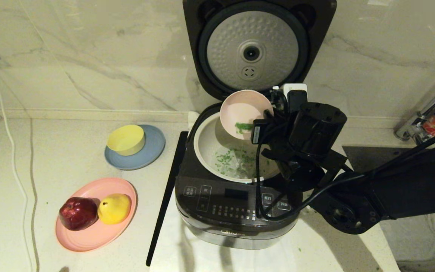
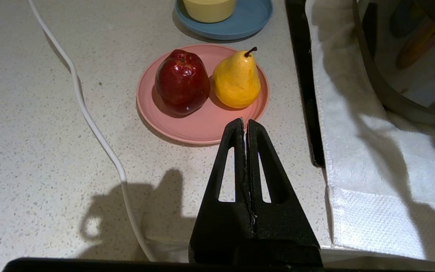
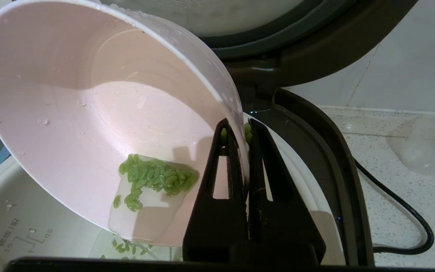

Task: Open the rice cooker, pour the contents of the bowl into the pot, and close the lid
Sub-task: Pour the water from the bowl into the rice cooker

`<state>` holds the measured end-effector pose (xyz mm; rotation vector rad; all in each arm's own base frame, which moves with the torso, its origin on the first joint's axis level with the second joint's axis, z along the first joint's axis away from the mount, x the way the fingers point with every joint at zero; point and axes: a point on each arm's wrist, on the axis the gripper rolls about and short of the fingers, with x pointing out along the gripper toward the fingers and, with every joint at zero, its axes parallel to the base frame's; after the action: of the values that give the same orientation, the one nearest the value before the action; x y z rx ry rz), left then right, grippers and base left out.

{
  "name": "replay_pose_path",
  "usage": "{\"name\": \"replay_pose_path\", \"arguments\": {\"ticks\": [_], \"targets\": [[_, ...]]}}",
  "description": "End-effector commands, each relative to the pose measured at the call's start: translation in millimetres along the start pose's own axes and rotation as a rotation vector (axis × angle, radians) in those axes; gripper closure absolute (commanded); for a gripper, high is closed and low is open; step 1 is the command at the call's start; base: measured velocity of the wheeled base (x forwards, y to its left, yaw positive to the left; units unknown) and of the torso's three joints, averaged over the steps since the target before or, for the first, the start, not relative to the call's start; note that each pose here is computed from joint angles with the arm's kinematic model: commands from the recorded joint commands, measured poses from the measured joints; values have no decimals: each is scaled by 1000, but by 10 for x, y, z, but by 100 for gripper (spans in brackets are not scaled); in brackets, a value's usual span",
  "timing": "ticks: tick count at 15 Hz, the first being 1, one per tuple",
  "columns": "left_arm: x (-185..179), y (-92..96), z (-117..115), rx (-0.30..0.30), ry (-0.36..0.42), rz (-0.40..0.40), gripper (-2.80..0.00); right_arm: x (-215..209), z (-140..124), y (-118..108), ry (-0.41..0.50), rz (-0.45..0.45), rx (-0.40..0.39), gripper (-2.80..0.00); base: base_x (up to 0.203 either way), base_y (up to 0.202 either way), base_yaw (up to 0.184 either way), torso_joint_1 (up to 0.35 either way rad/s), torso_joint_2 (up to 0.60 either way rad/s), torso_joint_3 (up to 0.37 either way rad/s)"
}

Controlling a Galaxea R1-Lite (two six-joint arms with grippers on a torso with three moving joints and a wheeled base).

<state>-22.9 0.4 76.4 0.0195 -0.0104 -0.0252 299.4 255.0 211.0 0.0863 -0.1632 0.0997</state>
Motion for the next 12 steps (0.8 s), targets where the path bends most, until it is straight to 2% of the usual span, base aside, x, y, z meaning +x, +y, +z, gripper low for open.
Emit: {"name": "replay_pose_path", "arguments": {"ticks": [1,7,10,12], "targets": [[6,-1,-25,0,9,1,0,-7,48,-7,-11,-2,7,0,0,0,0,0,0,0],[6,0,-25,0,9,-1,0,-2,24,-3,35,0,-10,0,0,0,0,0,0,0],[6,0,-25,0,9,0,0,-6,155,-6,62,-2,23,0,0,0,0,0,0,0],[6,-1,-25,0,9,1,0,-26,322,-26,82,-4,71,0,0,0,0,0,0,0]]}}
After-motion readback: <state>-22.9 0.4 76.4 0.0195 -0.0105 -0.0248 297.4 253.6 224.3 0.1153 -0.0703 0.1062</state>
